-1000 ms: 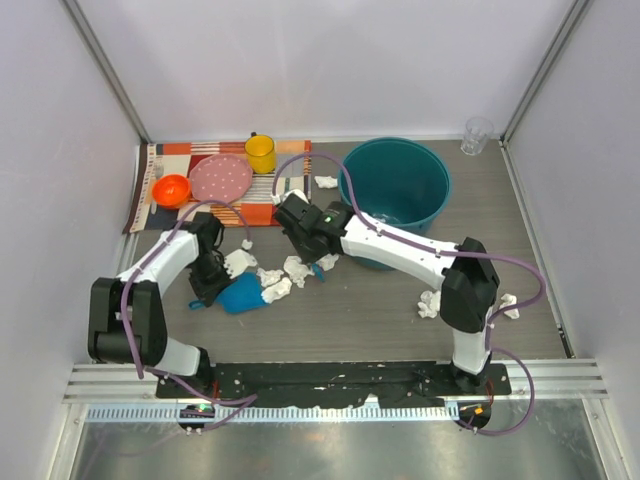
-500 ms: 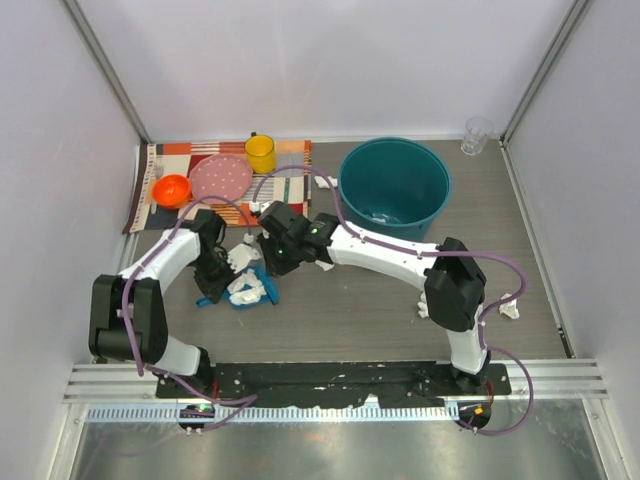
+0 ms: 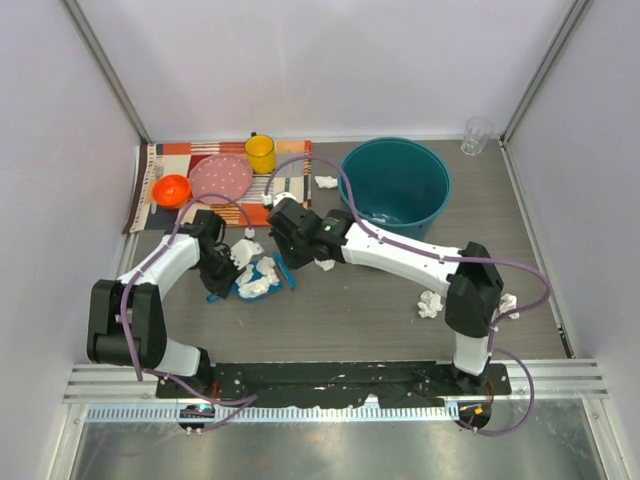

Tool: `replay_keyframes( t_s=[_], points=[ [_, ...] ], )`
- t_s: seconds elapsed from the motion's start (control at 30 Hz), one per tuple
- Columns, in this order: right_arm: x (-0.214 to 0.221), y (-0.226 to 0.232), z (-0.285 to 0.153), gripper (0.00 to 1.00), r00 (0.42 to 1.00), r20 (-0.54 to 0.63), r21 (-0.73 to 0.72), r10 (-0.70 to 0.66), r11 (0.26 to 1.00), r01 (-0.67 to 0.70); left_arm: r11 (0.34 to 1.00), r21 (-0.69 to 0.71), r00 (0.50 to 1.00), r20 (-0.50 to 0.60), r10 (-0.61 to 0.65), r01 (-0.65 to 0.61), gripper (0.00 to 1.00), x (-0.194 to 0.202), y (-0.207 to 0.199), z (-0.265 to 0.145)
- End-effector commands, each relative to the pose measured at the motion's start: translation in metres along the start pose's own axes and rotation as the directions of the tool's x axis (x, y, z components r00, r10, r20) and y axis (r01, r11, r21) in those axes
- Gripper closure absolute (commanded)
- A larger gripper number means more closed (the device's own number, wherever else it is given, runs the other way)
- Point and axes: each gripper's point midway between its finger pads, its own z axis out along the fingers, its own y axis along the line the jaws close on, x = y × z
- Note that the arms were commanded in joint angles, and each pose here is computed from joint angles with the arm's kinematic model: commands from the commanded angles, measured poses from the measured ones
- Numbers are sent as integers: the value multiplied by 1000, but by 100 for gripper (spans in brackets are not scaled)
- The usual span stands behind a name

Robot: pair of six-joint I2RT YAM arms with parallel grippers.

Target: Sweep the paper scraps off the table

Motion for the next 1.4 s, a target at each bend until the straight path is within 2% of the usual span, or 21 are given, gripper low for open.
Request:
replay_keyframes(
  t_s=[0.0, 0.27, 0.4, 0.47, 0.53, 0.6, 0.67, 0.8, 0.9, 0.97, 1.1, 1.13, 1.27, 1.37],
  points=[
    [-5, -48, -58, 99, 997, 52, 222, -52, 974, 40, 1000, 6, 992, 126, -7, 7, 100, -25, 0, -3],
    [-14, -64, -115, 99, 988, 148, 247, -34, 969, -4, 999, 43, 983, 184, -18, 10, 100, -42, -1, -7],
    [-14, -67, -129, 99, 986, 168, 240, -23, 971, -18, 998, 37, 974, 221, -48, 41, 100, -60, 4, -28],
    [-11, -69, -132, 99, 984, 175, 235, -24, 972, -18, 995, 17, 973, 209, -103, 102, 100, -63, 9, -39],
    [3, -68, -125, 99, 989, 148, 211, -32, 977, 1, 992, -2, 969, 215, -123, 126, 100, -73, 17, -57],
    [8, -58, -127, 99, 987, 157, 134, -22, 991, 0, 990, -20, 959, 250, -133, 142, 100, -90, 26, -78],
    [22, -53, -122, 99, 990, 142, 82, -15, 997, 4, 988, -5, 960, 236, -151, 157, 100, -96, 26, -85],
    [37, -56, -131, 99, 987, 160, 47, -16, 999, 9, 983, -59, 947, 283, -149, 172, 100, -126, 42, -116],
    [52, -50, -129, 99, 991, 130, -14, -16, 1000, 18, 980, -113, 944, 307, -125, 166, 100, -148, 50, -135],
    [64, -47, -127, 99, 993, 116, -45, -16, 999, 21, 983, -102, 951, 288, -117, 152, 100, -160, 46, -136],
    [92, -37, -128, 99, 993, 94, -140, -71, 987, 84, 979, -146, 934, 349, -81, 139, 100, -197, 49, -165],
    [99, -27, -132, 99, 993, 84, -208, -81, 973, 96, 980, -149, 931, 357, -73, 134, 100, -204, 46, -169],
    [103, -22, -148, 99, 988, 128, -273, -89, 954, 121, 974, -183, 901, 432, -43, 134, 100, -236, 45, -193],
    [108, -21, -149, 99, 986, 128, -291, -103, 947, 137, 971, -208, 895, 446, -16, 121, 100, -251, 42, -202]
  ],
)
